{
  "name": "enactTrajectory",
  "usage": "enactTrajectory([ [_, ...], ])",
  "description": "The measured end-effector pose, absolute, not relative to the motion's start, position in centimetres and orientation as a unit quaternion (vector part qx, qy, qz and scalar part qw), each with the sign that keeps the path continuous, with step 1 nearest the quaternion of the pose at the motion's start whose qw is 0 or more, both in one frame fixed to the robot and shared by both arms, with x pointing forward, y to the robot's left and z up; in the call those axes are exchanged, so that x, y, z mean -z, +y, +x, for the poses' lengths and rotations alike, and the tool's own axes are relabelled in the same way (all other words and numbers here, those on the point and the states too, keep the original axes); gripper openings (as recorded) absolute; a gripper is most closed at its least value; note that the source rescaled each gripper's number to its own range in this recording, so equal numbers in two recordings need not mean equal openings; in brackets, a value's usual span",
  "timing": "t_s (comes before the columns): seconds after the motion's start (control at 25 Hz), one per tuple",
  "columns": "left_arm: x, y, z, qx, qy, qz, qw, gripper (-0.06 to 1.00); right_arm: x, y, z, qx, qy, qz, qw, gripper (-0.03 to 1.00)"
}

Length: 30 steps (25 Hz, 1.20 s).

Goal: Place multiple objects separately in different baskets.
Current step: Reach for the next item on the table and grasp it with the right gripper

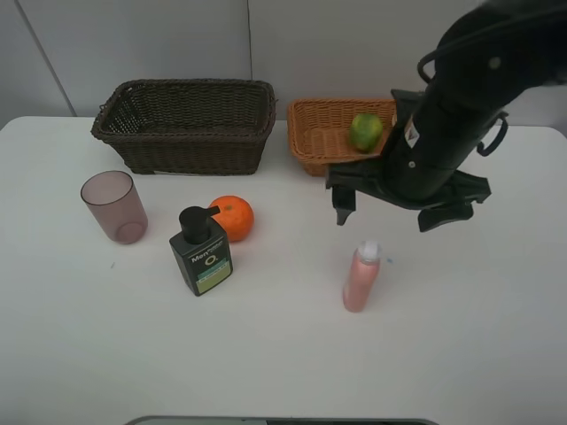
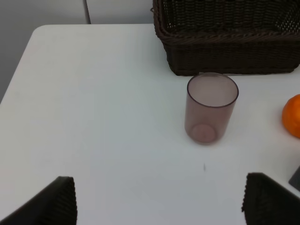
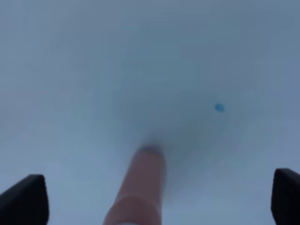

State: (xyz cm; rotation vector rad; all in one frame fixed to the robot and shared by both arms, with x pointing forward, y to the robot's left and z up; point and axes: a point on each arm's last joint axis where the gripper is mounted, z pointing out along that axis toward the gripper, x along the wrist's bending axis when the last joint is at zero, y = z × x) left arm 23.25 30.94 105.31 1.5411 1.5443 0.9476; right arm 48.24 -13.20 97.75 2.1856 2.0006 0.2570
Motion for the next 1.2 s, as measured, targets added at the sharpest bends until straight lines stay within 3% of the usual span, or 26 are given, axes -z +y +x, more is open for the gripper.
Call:
enactTrajectory([
  [0.44,-105.3,30.9,23.3,-0.370,0.603,0.601,0.372,0.91,-93.9,-11.4,48.3,-0.046,0.681,0.728,0.062,1.00],
  [1.04,-105.3,30.9,23.3,-0.370,0.603,0.601,0.372,0.91,-91.8,-10.7,47.9,-0.010,0.680,0.731,0.046,0.99],
  [1.12,-105.3,30.9,23.3,-0.370,0.603,0.601,0.372,0.91,-91.8,-10.7,47.9,-0.010,0.680,0.731,0.046,0.93],
  [1.2,-105.3,30.9,23.3,-0.370,0.603,0.601,0.372,0.91,-91.8,-10.7,47.9,-0.010,0.680,0.731,0.046,0.76],
])
